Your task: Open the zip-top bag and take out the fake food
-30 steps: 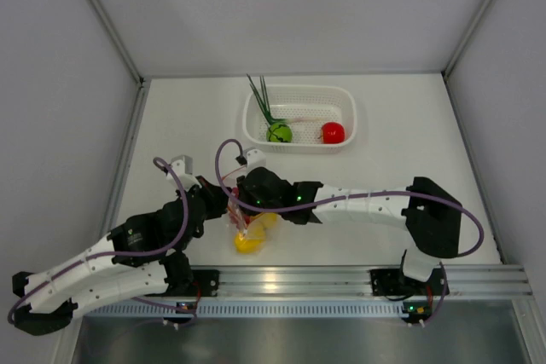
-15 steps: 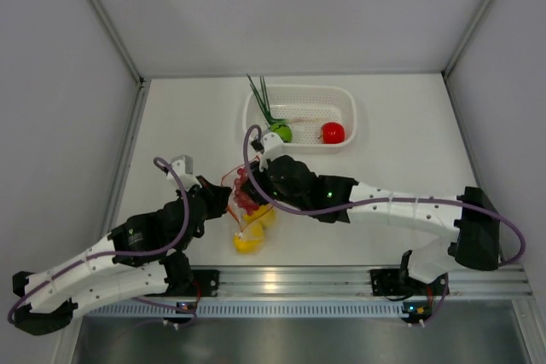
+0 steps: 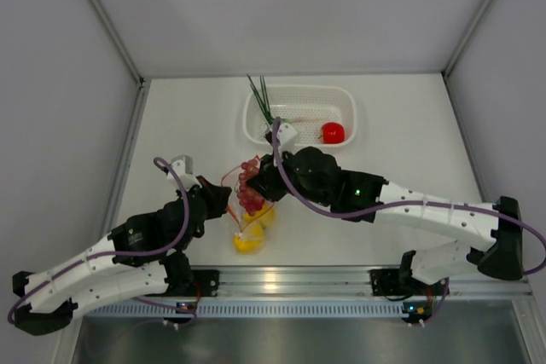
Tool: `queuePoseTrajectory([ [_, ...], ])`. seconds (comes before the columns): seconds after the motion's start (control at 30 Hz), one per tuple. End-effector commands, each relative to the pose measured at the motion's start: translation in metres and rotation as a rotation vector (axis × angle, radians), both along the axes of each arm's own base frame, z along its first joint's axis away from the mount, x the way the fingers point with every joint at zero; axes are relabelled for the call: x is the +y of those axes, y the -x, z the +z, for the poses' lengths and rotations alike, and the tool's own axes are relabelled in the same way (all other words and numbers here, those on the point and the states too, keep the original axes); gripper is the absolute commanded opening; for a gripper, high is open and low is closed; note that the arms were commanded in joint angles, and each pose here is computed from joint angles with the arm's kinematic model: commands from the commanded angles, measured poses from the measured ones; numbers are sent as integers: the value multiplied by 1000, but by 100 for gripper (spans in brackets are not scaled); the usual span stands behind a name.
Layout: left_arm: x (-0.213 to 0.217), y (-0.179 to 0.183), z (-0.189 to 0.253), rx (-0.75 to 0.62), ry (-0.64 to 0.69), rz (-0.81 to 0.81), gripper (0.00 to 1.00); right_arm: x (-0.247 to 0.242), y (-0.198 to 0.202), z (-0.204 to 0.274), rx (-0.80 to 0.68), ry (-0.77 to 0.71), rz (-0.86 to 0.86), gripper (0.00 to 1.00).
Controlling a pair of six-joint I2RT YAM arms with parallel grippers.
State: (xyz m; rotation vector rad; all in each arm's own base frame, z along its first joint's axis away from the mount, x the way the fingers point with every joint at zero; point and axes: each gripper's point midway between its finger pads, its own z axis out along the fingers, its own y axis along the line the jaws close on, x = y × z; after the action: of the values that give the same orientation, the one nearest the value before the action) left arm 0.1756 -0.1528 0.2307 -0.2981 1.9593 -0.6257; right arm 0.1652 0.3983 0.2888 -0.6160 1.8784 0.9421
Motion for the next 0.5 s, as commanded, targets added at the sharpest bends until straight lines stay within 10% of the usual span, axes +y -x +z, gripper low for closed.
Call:
queuePoseTrajectory([
  [0.0, -1, -2, 5, -13, 23, 13, 0, -10, -2, 77, -71, -156, 25, 0],
  [0.47, -1, -2, 1, -15, -12, 3, 0, -116, -119, 117, -105, -146, -276, 0],
])
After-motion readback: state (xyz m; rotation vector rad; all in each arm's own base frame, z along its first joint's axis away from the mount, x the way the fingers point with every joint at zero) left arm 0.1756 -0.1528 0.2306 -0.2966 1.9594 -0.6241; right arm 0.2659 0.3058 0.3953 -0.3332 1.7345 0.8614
